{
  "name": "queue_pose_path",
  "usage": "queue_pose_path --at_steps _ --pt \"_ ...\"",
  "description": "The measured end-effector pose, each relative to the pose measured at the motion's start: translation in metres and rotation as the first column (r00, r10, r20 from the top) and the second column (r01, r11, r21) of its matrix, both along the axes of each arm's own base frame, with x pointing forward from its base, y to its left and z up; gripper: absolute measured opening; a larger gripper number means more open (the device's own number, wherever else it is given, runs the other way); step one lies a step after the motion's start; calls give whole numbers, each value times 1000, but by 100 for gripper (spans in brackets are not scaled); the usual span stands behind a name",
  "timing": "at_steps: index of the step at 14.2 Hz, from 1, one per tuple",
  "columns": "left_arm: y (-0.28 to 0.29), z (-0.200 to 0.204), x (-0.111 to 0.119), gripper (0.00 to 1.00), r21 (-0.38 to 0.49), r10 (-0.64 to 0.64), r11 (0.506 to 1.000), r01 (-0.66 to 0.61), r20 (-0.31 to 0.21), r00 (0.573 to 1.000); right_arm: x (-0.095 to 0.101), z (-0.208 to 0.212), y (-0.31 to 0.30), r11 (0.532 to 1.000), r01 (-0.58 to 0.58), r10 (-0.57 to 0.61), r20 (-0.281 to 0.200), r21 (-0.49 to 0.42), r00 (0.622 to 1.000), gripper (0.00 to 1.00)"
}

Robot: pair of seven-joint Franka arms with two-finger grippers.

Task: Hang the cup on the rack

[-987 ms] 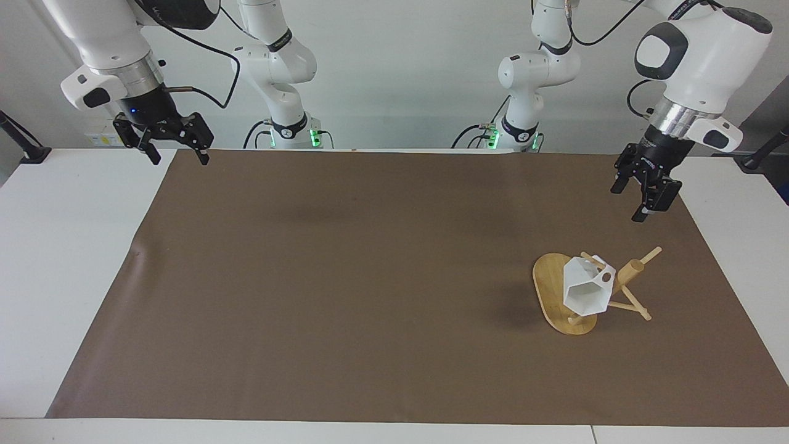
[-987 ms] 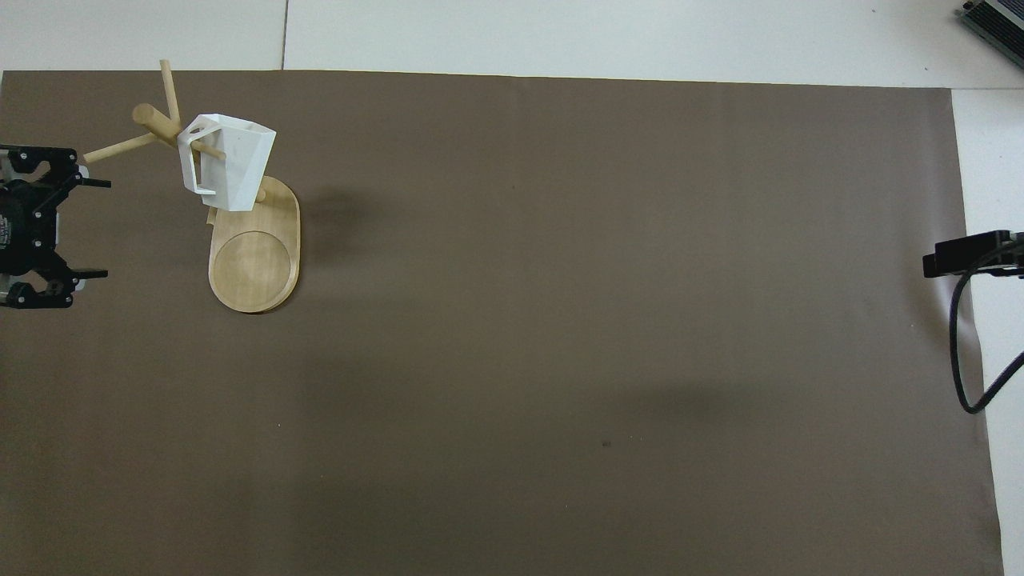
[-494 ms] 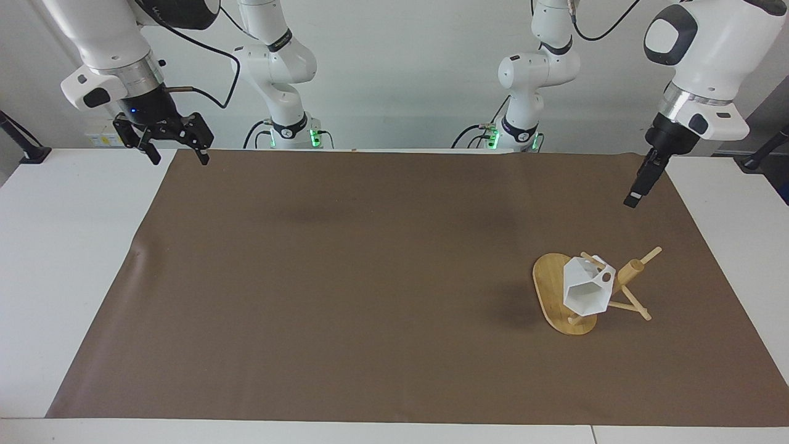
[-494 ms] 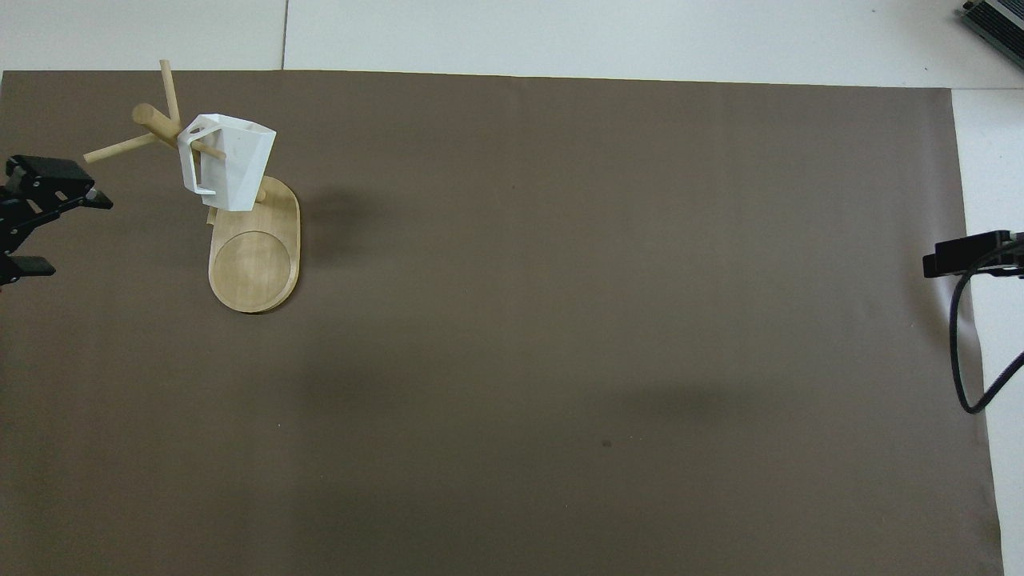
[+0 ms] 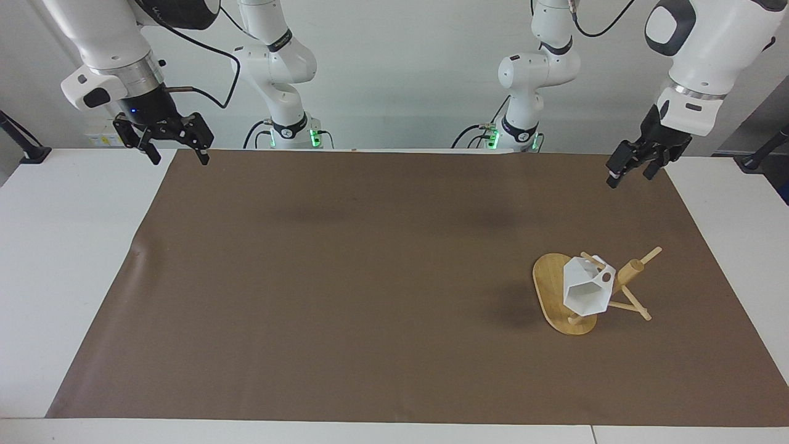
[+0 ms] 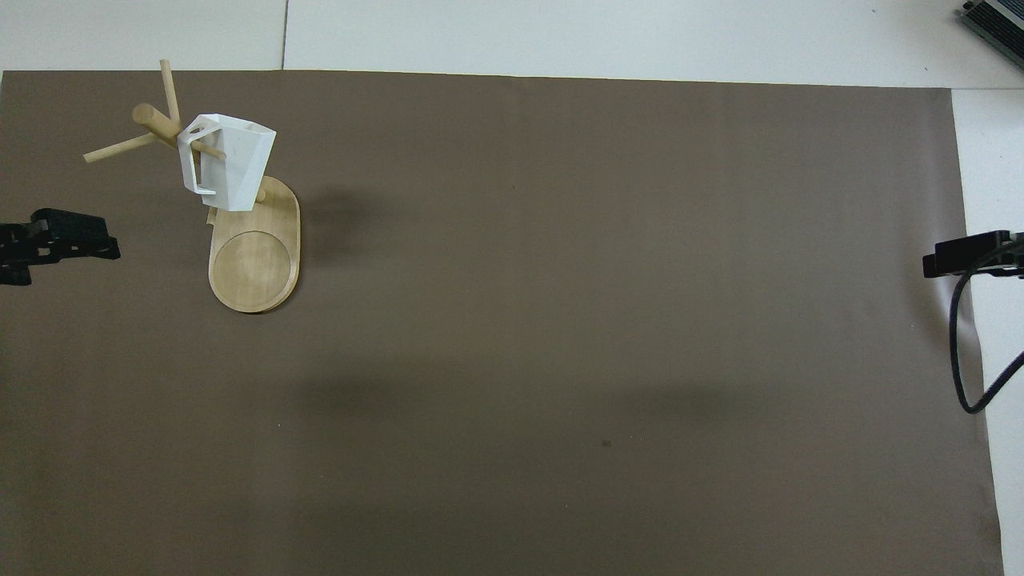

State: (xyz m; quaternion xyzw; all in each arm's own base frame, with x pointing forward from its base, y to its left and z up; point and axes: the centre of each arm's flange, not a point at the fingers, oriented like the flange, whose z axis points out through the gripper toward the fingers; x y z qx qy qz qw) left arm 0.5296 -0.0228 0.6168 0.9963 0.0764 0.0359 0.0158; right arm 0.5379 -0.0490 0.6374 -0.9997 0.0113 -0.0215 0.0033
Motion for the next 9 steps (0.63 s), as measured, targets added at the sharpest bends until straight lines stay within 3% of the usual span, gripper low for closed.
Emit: queue_pose_path --at_steps 4,9 --pt "-20 22 -12 100 31 -187 982 189 -48 981 0 0 0 1000 0 0 0 0 1000 100" --pt "-25 39 -11 100 35 -238 970 239 -38 971 0 0 0 1000 0 0 0 0 1000 100"
